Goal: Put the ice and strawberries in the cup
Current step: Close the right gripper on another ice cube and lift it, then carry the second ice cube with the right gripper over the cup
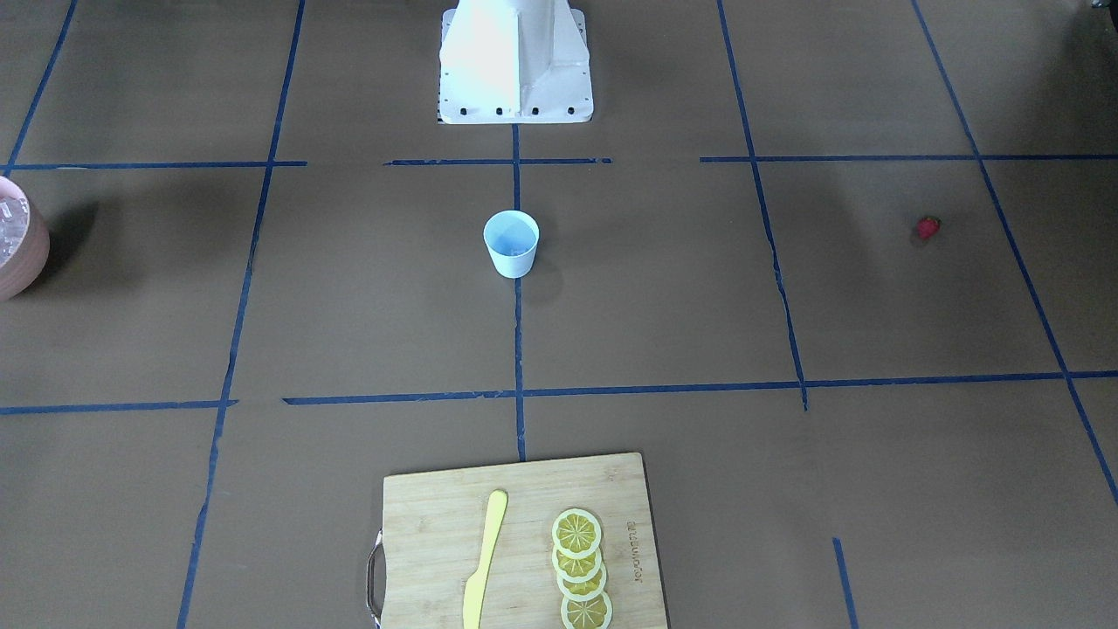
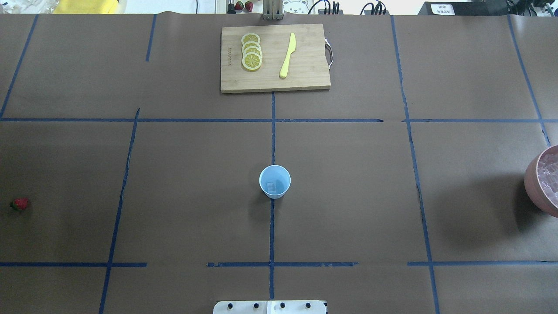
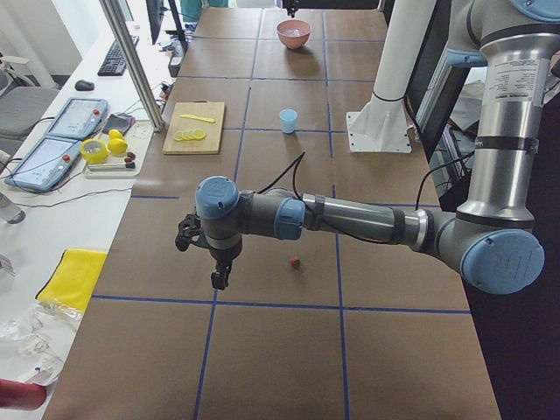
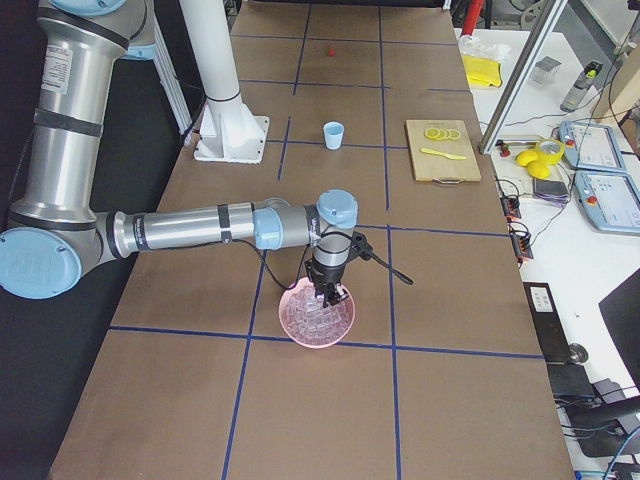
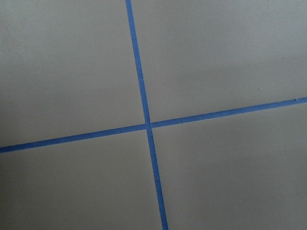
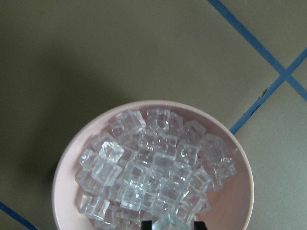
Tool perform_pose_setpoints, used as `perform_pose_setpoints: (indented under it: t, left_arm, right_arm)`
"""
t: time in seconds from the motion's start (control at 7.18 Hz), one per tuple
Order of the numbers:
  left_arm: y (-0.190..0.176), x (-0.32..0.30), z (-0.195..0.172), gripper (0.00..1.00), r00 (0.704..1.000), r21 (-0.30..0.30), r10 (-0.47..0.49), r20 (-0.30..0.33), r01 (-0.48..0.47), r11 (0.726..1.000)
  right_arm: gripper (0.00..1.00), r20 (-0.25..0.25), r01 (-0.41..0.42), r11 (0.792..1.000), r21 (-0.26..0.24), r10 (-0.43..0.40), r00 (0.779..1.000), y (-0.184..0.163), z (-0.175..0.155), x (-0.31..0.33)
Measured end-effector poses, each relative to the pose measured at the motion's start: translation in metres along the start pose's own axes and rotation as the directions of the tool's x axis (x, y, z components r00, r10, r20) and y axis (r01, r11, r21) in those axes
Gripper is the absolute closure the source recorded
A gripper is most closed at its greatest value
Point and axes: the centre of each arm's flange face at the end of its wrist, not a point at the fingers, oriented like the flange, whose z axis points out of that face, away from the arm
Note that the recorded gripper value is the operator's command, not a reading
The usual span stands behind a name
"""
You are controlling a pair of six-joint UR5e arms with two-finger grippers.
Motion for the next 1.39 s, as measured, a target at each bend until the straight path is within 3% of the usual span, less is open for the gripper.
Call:
perform_pose_setpoints:
  t: [0.28, 0.56, 0.98, 1.39]
  left_arm:
    - [0.001, 0.001, 0.000, 0.00, 1.000, 0.000, 0.000, 0.000, 0.000, 1.000]
    - [0.001, 0.001, -0.001, 0.00, 1.000, 0.000, 0.000, 0.000, 0.000, 1.000]
    - [0.002, 0.000, 0.000, 0.00, 1.000, -0.002, -0.002, 0.000, 0.002, 1.000]
    - [0.005, -0.002, 0.002, 0.00, 1.000, -0.008, -0.008, -0.001, 0.008, 1.000]
  right_arm:
    - [1.00, 0.018, -0.040, 0.999, 0.028, 0.040, 0.999, -0.076, -0.065, -0.013]
    - [1.00, 0.058, -0.142, 0.988, 0.056, 0.138, 0.989, -0.156, -0.120, -0.048]
    - [1.00, 0.146, -0.315, 0.948, 0.033, 0.308, 0.940, -0.285, -0.131, -0.205]
    - [1.00, 0.146, -0.451, 0.892, 0.017, 0.444, 0.884, -0.361, -0.116, -0.397]
